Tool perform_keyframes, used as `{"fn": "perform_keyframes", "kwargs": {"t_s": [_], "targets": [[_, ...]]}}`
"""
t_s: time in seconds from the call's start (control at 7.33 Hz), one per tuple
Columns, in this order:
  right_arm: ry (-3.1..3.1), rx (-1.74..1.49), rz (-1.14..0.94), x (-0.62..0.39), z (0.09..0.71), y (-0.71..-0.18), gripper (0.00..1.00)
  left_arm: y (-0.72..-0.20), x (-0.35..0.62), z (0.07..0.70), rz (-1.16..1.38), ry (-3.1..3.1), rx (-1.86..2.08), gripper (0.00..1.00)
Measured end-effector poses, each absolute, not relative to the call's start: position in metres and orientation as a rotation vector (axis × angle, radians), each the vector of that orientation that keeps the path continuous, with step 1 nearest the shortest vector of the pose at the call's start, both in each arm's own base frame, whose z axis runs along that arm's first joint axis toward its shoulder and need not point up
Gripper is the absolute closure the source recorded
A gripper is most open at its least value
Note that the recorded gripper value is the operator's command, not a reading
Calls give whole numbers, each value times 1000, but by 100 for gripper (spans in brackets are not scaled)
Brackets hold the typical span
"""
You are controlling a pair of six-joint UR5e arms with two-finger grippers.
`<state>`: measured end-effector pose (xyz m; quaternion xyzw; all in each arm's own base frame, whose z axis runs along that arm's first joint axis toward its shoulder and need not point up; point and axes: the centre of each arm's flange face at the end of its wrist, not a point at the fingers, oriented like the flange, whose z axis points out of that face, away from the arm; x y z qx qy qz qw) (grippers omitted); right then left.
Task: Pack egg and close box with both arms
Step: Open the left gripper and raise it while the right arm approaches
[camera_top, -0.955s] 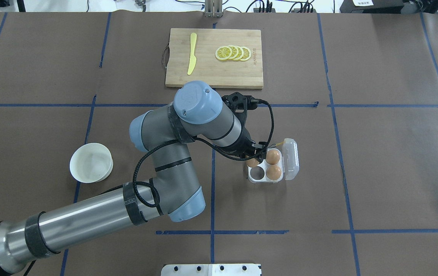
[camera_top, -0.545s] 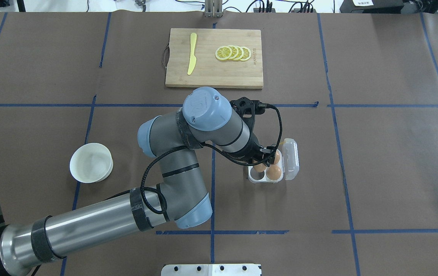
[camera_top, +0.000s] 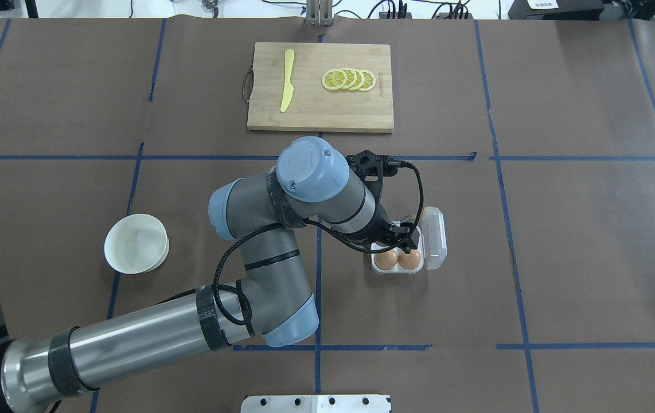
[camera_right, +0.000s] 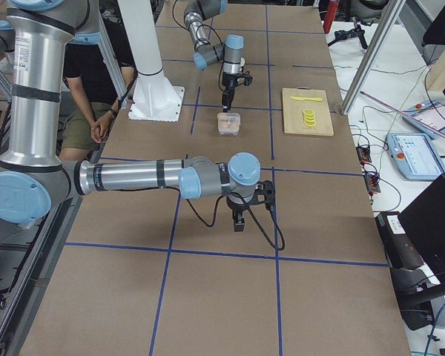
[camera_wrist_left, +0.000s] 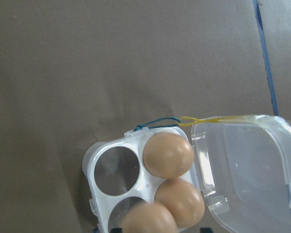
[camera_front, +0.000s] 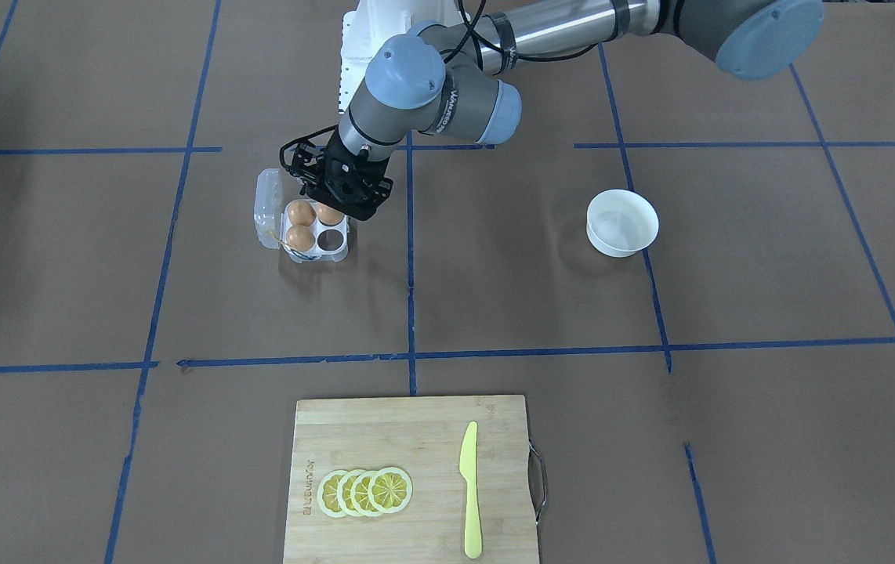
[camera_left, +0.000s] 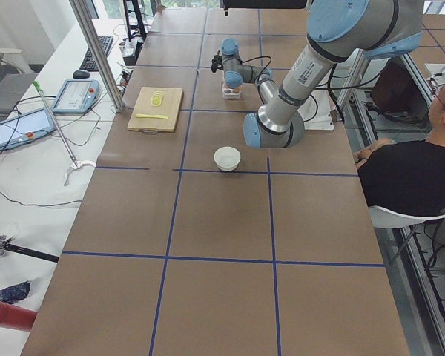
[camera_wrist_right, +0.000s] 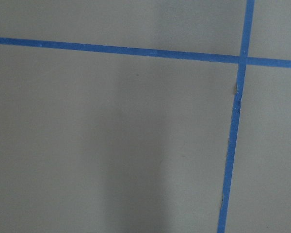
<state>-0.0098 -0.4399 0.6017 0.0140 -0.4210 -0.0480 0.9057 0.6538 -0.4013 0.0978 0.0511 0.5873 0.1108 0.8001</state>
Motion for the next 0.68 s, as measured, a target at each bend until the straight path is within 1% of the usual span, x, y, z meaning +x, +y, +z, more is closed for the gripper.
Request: {"fn": "perform_keyframes", "kwargs": {"t_s": [0.41, 0.68], "targets": [[-880, 6, -82, -25, 597, -441, 0, -404, 652, 100, 238, 1256, 118, 10], [-934, -3, -17, -76, 572, -444, 0, -417, 634, 116, 227, 1241, 135, 10]]}}
